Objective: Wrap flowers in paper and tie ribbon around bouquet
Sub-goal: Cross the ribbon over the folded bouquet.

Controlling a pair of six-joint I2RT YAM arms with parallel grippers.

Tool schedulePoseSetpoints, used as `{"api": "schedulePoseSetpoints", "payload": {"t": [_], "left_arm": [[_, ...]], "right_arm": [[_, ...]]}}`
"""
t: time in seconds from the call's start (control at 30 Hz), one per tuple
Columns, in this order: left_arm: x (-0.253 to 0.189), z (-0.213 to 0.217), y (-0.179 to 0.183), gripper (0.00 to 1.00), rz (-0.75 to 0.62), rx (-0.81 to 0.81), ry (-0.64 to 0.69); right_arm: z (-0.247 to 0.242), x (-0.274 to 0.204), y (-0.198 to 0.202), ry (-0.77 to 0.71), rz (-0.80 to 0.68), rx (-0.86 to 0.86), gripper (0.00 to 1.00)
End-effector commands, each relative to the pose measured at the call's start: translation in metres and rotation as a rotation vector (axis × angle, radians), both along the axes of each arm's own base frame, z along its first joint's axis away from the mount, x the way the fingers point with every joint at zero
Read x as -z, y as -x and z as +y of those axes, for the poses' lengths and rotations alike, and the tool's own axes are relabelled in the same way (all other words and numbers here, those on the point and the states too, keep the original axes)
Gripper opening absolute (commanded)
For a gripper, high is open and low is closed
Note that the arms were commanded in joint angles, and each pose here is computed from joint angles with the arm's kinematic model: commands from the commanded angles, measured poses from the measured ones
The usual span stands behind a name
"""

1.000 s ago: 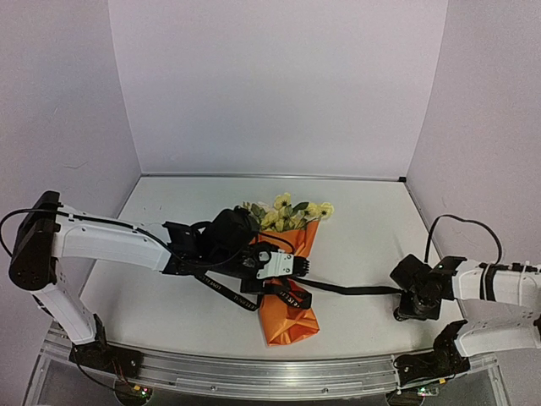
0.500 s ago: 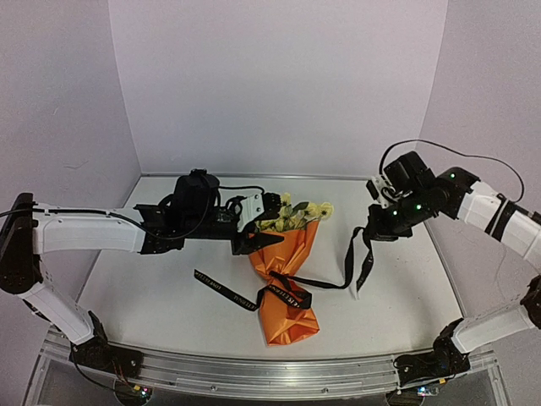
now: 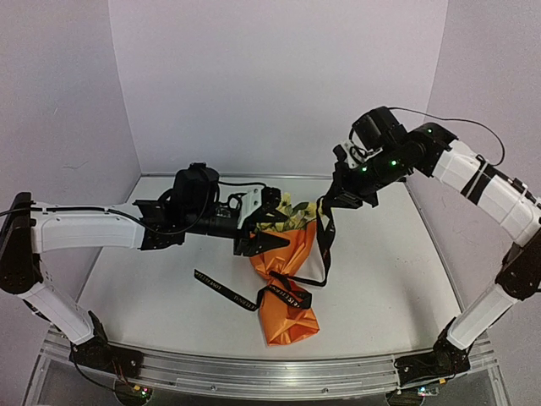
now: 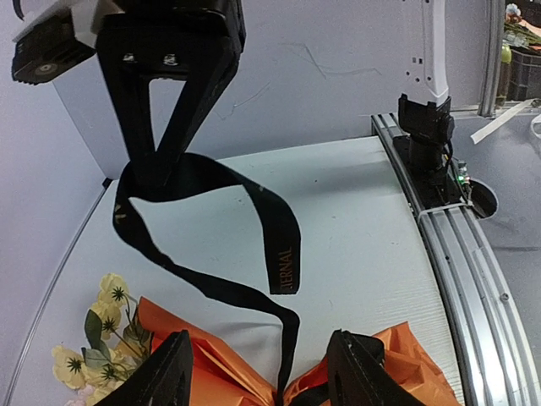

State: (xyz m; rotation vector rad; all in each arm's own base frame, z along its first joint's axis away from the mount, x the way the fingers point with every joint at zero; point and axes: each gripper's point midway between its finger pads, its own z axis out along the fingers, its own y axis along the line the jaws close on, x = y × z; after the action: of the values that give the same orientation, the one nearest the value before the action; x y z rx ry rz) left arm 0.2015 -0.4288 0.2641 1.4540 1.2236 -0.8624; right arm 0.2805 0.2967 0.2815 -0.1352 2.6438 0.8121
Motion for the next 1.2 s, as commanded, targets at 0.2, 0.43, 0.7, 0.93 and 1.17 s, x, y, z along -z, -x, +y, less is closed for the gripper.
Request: {"api": "schedulePoseSetpoints", "payload": {"t": [0.2,0.43,0.7,0.93,1.17], "left_arm": [[-0.025,0.010,0.003,0.59,0.000,-0.030,0.061],[-0.029,0.021,0.009,0.62,-0.010,-0.042,0.095],[-0.020,0.023,0.019,0.61,0.031,0.005,0.054],[-0.011,0.019,-0.002,0.59,0.028,-0.094,0.063],[-0.003,0.018,-0.010,0.55,0.057,-0.140,0.066]], "right_arm": [[0.039,-0.021,-0.003,-0.085,0.057,0.294,0.00],[0.057,-0.013,-0.003,-0.138,0.110,0.344,0.00],[0.113,-0.009,0.004,-0.289,0.208,0.193,0.00],[0.113,-0.007,0.008,-0.323,0.181,0.184,0.00],[0.106,-0.008,0.011,-0.323,0.142,0.179,0.00]]}}
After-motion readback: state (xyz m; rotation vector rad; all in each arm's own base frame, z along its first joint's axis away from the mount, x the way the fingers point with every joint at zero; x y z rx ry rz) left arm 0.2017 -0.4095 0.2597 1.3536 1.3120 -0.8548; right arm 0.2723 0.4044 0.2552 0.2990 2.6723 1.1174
